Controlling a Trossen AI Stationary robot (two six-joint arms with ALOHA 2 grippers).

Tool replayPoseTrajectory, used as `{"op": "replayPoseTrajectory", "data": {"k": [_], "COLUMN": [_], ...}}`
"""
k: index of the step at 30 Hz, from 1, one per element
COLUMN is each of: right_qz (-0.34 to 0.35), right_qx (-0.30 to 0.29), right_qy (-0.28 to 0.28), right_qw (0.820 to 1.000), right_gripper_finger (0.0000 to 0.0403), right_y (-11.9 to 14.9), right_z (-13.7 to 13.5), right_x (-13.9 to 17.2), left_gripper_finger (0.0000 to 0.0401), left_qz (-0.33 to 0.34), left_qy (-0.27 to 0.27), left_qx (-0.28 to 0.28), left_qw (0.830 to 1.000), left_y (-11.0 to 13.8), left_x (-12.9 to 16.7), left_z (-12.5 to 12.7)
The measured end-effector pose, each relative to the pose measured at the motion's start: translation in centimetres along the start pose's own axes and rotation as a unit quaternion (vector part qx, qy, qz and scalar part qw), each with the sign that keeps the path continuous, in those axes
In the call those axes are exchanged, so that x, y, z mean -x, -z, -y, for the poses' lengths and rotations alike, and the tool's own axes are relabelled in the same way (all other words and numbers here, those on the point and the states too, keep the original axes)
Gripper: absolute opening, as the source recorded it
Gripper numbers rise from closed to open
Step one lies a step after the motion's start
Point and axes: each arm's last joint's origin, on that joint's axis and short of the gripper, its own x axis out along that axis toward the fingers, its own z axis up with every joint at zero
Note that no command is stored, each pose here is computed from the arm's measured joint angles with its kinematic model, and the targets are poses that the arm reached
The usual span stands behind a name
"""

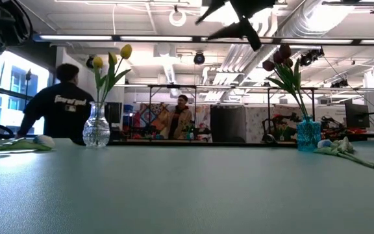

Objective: Sort flowers into vase by color
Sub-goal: Put the left white tulip into the bottom transparent vase

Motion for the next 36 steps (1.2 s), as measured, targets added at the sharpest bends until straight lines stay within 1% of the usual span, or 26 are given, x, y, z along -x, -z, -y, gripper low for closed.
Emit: {"op": "replayPoseTrajectory", "data": {"k": [2,5,8,11,13,16,19,21,24,28,30,33,36], "right_qz": [-0.029,-0.069,-0.091,-0.098,-0.098,-0.095,-0.1,-0.105,-0.114,-0.124,-0.127,-0.139,-0.151], "right_qx": [-0.02,-0.046,-0.058,-0.056,-0.051,-0.046,-0.032,-0.023,-0.003,0.027,0.042,0.059,0.072], "right_qy": [0.04,0.101,0.135,0.139,0.138,0.139,0.15,0.157,0.174,0.193,0.195,0.193,0.182], "right_qw": [0.999,0.991,0.985,0.984,0.984,0.985,0.983,0.982,0.978,0.973,0.972,0.97,0.969], "right_gripper_finger": [0.0177,0.0177,0.0177,0.0177,0.0177,0.0177,0.0177,0.0177,0.0177,0.0177,0.0177,0.0177,0.0177], "right_y": [0.7,1.8,2.8,3.4,3.7,3.9,4.0,4.0,4.1,3.6,3.2,2.4,1.6], "right_z": [0.8,1.8,2.2,2.1,1.9,1.8,2.1,2.2,2.6,3.4,3.7,4.3,4.8], "right_x": [0.1,0.5,0.9,1.1,1.2,1.3,1.4,1.5,1.6,1.4,1.1,0.6,0.1], "left_gripper_finger": [0.0058,0.0051,0.0047,0.0044,0.0044,0.0044,0.0044,0.0044,0.0052,0.0075,0.0085,0.0097,0.0101], "left_qz": [0.008,0.03,0.039,0.039,0.035,0.027,0.026,0.033,0.029,0.042,0.037,0.031,0.02], "left_qy": [-0.001,-0.015,-0.045,-0.094,-0.131,-0.192,-0.251,-0.261,-0.278,-0.297,-0.313,-0.347,-0.388], "left_qx": [0.009,0.031,0.063,0.102,0.13,0.173,0.204,0.214,0.187,0.205,0.216,0.235,0.272], "left_qw": [1.0,0.999,0.996,0.99,0.982,0.966,0.946,0.941,0.942,0.932,0.924,0.907,0.881], "left_y": [-0.4,-1.0,-1.4,-1.6,-1.6,-1.7,-1.9,-2.0,-2.2,-2.5,-2.5,-2.7,-2.9], "left_x": [0.4,1.1,1.7,2.0,2.1,2.3,2.5,2.5,2.2,1.3,0.8,-0.2,-1.3], "left_z": [-0.5,-1.5,-2.9,-4.5,-5.4,-6.6,-7.6,-7.7,-7.8,-7.5,-7.5,-7.4,-7.5]}}
